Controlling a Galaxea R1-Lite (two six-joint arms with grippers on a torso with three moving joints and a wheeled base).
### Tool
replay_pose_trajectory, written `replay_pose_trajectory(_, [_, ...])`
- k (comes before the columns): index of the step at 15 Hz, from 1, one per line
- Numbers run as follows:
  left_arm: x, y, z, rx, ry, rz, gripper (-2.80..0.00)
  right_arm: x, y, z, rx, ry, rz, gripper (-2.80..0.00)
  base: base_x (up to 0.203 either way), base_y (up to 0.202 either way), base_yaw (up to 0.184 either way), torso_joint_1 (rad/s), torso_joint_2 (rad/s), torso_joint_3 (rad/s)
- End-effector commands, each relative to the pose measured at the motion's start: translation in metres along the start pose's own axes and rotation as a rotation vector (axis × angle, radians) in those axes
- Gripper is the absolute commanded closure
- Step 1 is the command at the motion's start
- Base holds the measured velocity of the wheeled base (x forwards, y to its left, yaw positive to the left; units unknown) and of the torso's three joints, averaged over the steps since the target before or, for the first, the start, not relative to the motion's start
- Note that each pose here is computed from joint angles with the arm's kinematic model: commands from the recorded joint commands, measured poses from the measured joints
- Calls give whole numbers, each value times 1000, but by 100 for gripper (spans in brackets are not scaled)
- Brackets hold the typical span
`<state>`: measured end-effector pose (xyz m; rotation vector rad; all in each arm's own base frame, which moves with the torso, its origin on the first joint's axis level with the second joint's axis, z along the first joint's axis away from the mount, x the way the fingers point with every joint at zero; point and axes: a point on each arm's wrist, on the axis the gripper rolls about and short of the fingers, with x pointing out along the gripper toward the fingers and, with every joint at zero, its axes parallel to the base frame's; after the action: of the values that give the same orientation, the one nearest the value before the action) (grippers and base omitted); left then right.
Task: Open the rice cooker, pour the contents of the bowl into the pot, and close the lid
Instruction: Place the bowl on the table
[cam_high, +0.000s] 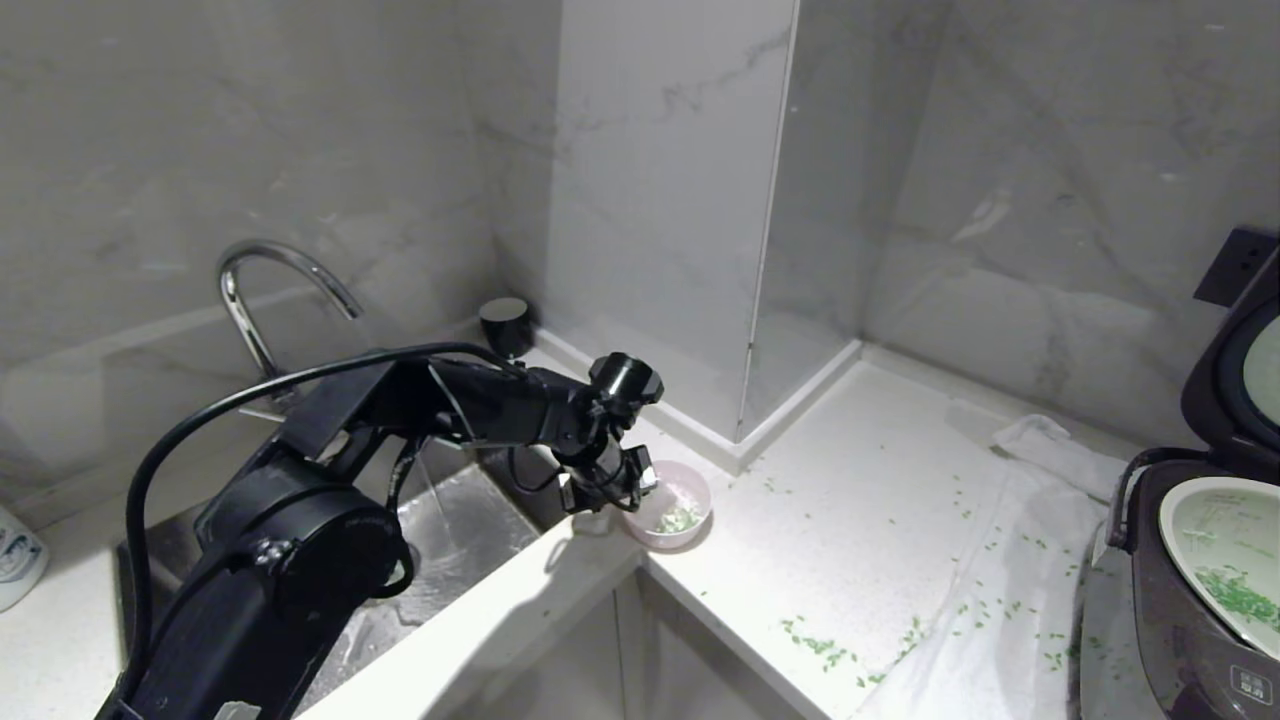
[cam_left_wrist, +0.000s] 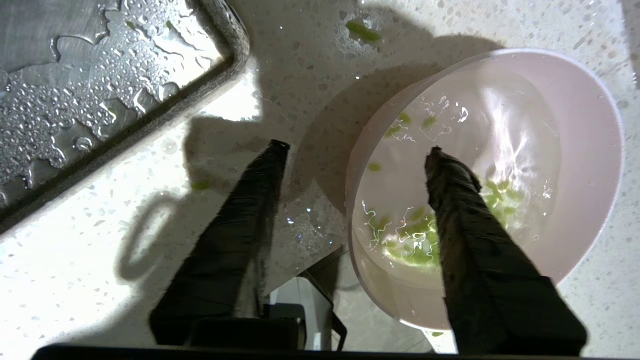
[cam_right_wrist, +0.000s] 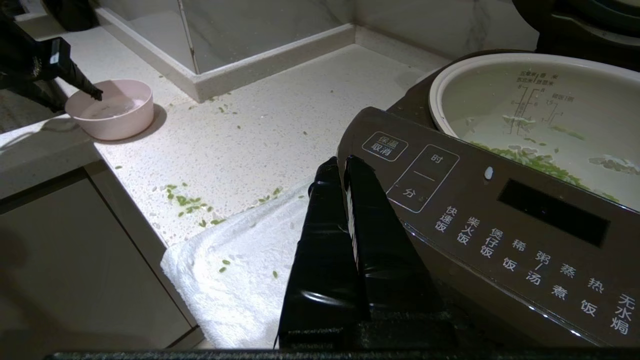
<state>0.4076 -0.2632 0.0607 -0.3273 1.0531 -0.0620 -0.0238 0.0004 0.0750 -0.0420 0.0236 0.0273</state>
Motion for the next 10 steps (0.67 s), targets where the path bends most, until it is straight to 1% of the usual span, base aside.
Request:
replay_pose_trajectory(1, [-17, -1, 9, -16, -26, -16, -280, 0, 0, 0, -1, -1, 1, 0, 0, 0, 0, 0, 0, 0])
replay_pose_trajectory(6, [-73, 12, 40, -68, -109, -52, -280, 0, 0, 0, -1, -1, 1, 0, 0, 0, 0, 0, 0, 0])
replay_pose_trajectory(7, [-86, 16, 42, -75, -101, -39, -280, 0, 0, 0, -1, 0, 1, 0, 0, 0, 0, 0, 0, 0])
replay_pose_trajectory(8, [-95, 23, 41, -82, -73, -8, -280, 0, 0, 0, -1, -1, 1, 0, 0, 0, 0, 0, 0, 0])
replay_pose_trajectory(10, [-108, 39, 41, -105, -51, 29, -280, 0, 0, 0, -1, -1, 1, 0, 0, 0, 0, 0, 0, 0])
